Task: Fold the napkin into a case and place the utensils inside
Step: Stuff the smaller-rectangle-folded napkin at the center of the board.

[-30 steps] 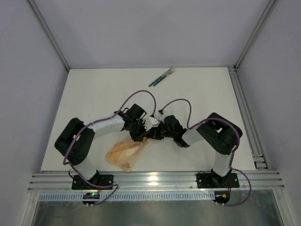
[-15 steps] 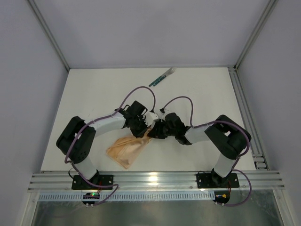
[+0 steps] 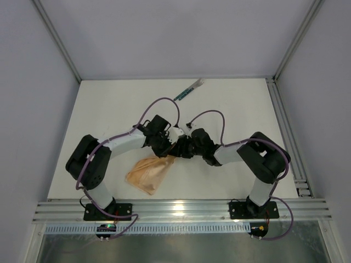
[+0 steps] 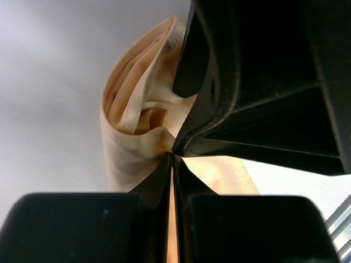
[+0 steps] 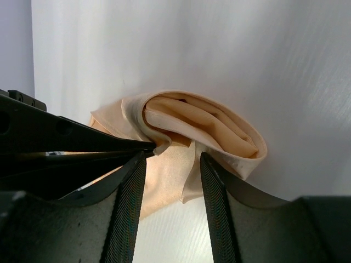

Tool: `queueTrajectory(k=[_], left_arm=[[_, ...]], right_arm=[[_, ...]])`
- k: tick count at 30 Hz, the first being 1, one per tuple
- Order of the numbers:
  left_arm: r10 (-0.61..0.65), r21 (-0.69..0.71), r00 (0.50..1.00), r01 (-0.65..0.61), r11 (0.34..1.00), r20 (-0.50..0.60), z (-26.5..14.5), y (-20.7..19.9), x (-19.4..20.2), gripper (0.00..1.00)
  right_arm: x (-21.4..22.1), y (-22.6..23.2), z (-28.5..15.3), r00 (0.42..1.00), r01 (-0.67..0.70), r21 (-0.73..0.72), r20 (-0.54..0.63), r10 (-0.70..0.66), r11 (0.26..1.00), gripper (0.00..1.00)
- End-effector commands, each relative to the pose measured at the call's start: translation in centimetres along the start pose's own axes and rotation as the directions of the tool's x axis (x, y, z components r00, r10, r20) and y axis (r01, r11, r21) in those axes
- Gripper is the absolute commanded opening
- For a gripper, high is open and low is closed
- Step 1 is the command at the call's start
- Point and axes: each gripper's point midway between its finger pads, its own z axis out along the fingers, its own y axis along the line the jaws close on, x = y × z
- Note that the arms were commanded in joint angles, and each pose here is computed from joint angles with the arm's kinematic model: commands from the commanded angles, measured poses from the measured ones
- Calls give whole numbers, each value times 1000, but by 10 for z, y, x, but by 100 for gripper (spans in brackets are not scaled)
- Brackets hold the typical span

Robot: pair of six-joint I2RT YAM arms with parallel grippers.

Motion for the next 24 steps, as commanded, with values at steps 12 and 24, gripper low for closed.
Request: queueTrajectory(k=[12, 24], left_arm=[[-10, -55, 1000, 10, 998, 7, 10, 16, -15, 0], [-13, -55, 1000, 13, 998, 8, 10, 16, -16, 0]], right_arm=[[-4, 25, 21, 1000, 28, -71, 2, -28, 997, 42], [-18, 41, 14, 998, 4, -79, 61, 1, 997, 33]])
